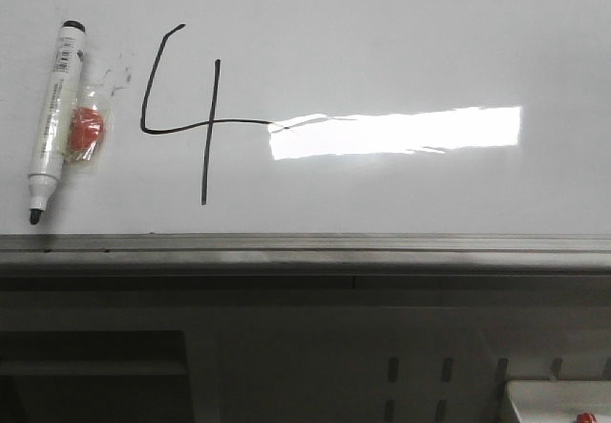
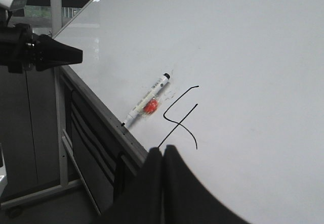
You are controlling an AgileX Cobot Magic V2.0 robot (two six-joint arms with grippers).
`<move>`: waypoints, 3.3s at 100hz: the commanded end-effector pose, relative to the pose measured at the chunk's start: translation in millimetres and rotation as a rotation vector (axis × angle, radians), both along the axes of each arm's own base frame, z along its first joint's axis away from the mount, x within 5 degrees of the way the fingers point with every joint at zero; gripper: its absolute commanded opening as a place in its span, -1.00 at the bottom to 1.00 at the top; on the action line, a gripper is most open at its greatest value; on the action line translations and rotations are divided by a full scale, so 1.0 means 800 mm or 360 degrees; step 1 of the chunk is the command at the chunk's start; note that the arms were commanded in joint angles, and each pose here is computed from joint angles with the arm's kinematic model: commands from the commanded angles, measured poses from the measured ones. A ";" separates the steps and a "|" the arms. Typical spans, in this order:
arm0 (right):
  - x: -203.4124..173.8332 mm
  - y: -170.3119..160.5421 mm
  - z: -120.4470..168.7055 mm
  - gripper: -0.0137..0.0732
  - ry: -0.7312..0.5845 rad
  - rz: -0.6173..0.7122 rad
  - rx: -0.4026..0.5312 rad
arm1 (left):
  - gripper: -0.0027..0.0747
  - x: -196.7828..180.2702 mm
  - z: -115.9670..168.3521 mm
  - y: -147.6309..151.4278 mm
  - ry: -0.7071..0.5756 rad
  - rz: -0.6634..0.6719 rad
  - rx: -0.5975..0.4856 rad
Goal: Write number 4 on whiteboard
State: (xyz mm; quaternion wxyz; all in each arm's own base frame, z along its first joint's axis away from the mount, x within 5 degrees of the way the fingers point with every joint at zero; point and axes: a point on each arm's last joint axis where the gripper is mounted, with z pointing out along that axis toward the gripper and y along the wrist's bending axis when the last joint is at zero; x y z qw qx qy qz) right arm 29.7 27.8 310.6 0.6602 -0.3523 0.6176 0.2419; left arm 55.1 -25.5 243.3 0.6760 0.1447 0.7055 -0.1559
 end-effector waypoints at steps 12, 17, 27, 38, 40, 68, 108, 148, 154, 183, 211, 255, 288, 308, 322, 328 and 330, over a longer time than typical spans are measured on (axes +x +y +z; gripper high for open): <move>-0.001 0.000 0.016 -0.81 -0.0100 0.0019 0.0090 | -0.98 0.004 -0.015 0.016 -0.0079 0.0335 0.0004; -0.001 0.000 0.016 -0.81 -0.0100 0.0019 0.0090 | -0.98 0.003 -0.023 0.019 -0.0072 0.0412 0.0011; -0.001 0.000 0.016 -0.81 -0.0100 0.0019 0.0090 | -0.98 0.001 -0.036 0.026 -0.0074 0.0539 0.0047; -0.001 0.000 0.016 -0.81 -0.0100 0.0019 0.0090 | -0.98 0.000 -0.051 0.031 -0.0030 0.0651 0.0065; -0.001 0.000 0.016 -0.81 -0.0100 0.0019 0.0090 | -0.98 0.000 -0.055 0.031 -0.0013 0.0668 0.0065; -0.001 0.000 0.016 -0.81 -0.0100 0.0019 0.0090 | -0.98 -0.002 -0.084 0.033 0.0261 0.0708 0.0082; -0.001 0.000 0.016 -0.81 -0.0100 0.0019 0.0090 | -0.98 -0.002 -0.084 0.033 0.0264 0.0708 0.0082; -0.001 0.000 0.016 -0.81 -0.0103 0.0019 0.0087 | -0.98 -0.002 -0.084 0.033 0.0264 0.0708 0.0082; -0.001 0.000 0.016 -0.81 -0.0103 0.0019 0.0087 | -0.98 -0.002 -0.084 0.033 0.0264 0.0708 0.0082; 0.005 0.009 0.026 -0.81 -0.0156 -0.0048 0.0208 | -0.98 -0.002 -0.084 0.033 0.0264 0.0708 0.0082; 0.043 -0.001 0.032 -0.81 -0.0200 -0.0741 0.0220 | -0.98 -0.002 -0.084 0.033 0.0264 0.0708 0.0082; 0.030 -0.046 -0.044 -0.81 -0.0126 -0.1614 0.0254 | -0.98 -0.002 -0.084 0.033 0.0264 0.0708 0.0082; 0.030 -0.048 -0.135 -0.81 0.0052 -0.1687 0.0224 | -0.98 -0.002 -0.084 0.033 0.0258 0.0708 0.0080; 0.031 -0.049 -0.154 -0.81 0.0208 -0.1705 0.0183 | -0.98 -0.002 -0.084 0.033 0.0258 0.0708 0.0080; 0.029 -0.049 -0.166 -0.81 0.0383 -0.1724 0.0132 | -0.98 -0.002 -0.084 0.033 0.0258 0.0708 0.0080; 0.028 -0.049 -0.170 -0.81 0.0439 -0.1730 0.0105 | -0.98 -0.002 -0.084 0.033 0.0258 0.0708 0.0080; 0.028 -0.049 -0.170 -0.81 0.0439 -0.1730 0.0105 | -0.98 -0.002 -0.084 0.033 0.0258 0.0708 0.0080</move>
